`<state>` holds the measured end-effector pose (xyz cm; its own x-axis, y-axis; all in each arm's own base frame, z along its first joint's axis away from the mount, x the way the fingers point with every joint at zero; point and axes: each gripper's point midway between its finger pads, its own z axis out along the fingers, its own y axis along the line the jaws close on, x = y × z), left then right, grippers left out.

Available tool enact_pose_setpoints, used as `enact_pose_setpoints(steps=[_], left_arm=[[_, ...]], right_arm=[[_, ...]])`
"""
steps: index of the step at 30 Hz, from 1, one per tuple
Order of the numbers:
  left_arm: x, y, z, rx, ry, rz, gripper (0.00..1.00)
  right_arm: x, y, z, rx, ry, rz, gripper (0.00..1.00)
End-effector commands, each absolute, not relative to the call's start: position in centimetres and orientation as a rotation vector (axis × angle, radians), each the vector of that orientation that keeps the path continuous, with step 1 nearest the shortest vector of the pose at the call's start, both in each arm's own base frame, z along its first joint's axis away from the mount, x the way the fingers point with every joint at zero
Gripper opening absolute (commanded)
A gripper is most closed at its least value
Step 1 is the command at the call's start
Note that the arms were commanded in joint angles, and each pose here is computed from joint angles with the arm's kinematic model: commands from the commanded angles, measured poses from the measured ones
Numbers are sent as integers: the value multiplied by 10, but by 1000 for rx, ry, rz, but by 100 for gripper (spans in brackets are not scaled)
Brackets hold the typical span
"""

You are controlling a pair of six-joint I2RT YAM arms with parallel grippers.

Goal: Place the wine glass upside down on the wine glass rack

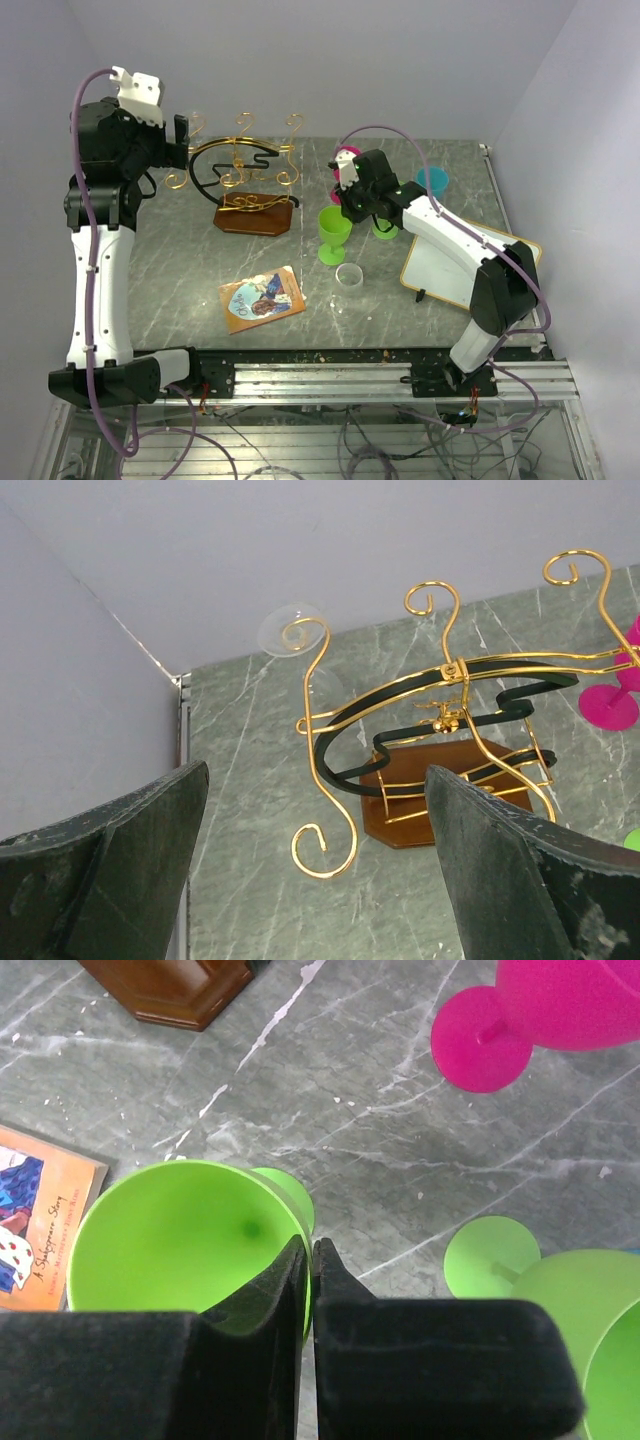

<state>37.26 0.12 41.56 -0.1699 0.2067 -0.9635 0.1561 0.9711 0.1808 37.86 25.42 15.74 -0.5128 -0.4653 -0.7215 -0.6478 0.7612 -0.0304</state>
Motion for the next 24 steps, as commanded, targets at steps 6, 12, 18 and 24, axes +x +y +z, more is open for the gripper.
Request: enact_pose_setpoints(steps=[6, 12, 18, 24], left_arm=[[376, 5, 426, 186, 1718, -26, 99], [376, -12, 425, 225, 1710, -138, 100], [377, -26, 429, 215, 1692, -255, 100], [376, -51, 436, 198, 1669, -458, 99]], right_arm=[[389, 237, 208, -743, 2103, 316, 0], [390, 217, 272, -687, 1988, 453, 0], [378, 197, 340, -671, 1839, 524, 0], [374, 182, 409, -661, 1692, 508, 0]])
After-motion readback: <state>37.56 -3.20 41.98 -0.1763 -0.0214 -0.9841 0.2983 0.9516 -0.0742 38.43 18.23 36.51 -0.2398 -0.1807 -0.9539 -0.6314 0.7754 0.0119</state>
